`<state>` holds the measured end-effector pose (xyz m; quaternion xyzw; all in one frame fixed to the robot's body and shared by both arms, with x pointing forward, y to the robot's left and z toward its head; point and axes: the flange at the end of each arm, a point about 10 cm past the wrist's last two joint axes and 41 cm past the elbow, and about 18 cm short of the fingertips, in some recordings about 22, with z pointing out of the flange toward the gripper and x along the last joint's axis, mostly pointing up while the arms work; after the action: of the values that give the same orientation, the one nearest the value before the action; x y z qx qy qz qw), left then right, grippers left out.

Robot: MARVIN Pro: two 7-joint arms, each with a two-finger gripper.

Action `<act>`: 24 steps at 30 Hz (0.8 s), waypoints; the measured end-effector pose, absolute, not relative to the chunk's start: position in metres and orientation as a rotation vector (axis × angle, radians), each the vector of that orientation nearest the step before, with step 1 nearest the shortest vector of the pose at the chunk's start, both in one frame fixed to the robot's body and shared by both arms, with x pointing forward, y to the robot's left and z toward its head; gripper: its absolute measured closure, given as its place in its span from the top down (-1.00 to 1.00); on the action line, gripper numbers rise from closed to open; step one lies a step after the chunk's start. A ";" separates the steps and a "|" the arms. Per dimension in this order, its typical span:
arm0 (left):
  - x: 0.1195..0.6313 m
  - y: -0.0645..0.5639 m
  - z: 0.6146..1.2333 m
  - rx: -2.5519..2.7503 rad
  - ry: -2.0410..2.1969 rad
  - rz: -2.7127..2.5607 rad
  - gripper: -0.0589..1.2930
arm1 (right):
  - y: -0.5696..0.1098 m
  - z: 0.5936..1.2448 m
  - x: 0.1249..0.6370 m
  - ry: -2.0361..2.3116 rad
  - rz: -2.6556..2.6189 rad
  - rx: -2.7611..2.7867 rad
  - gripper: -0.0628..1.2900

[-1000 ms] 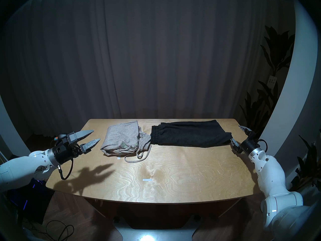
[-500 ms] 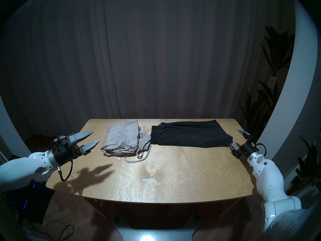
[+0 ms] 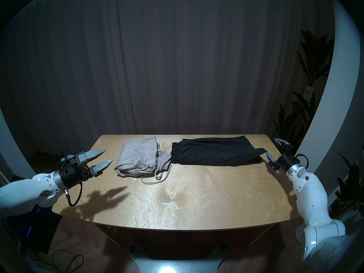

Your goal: Fold pants twice and stack them

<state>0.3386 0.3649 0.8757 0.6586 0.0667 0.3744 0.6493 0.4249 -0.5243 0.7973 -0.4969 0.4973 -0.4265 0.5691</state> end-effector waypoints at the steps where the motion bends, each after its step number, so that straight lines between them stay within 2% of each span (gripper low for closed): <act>1: 0.338 0.365 0.876 1.497 0.152 0.851 0.95 | -0.525 0.796 0.424 1.171 -1.001 -1.173 0.93; 15: 0.335 0.364 0.874 1.499 0.167 0.848 0.95 | -0.524 0.769 0.402 1.244 -0.953 -1.315 0.93; 24: 0.334 0.363 0.875 1.497 0.175 0.848 0.95 | -0.521 0.774 0.404 1.232 -0.945 -1.376 0.93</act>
<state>0.3338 0.3626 0.8748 0.6585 0.0768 0.3732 0.6490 0.4038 -0.5205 0.7744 -0.5711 0.5115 -0.3922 0.5083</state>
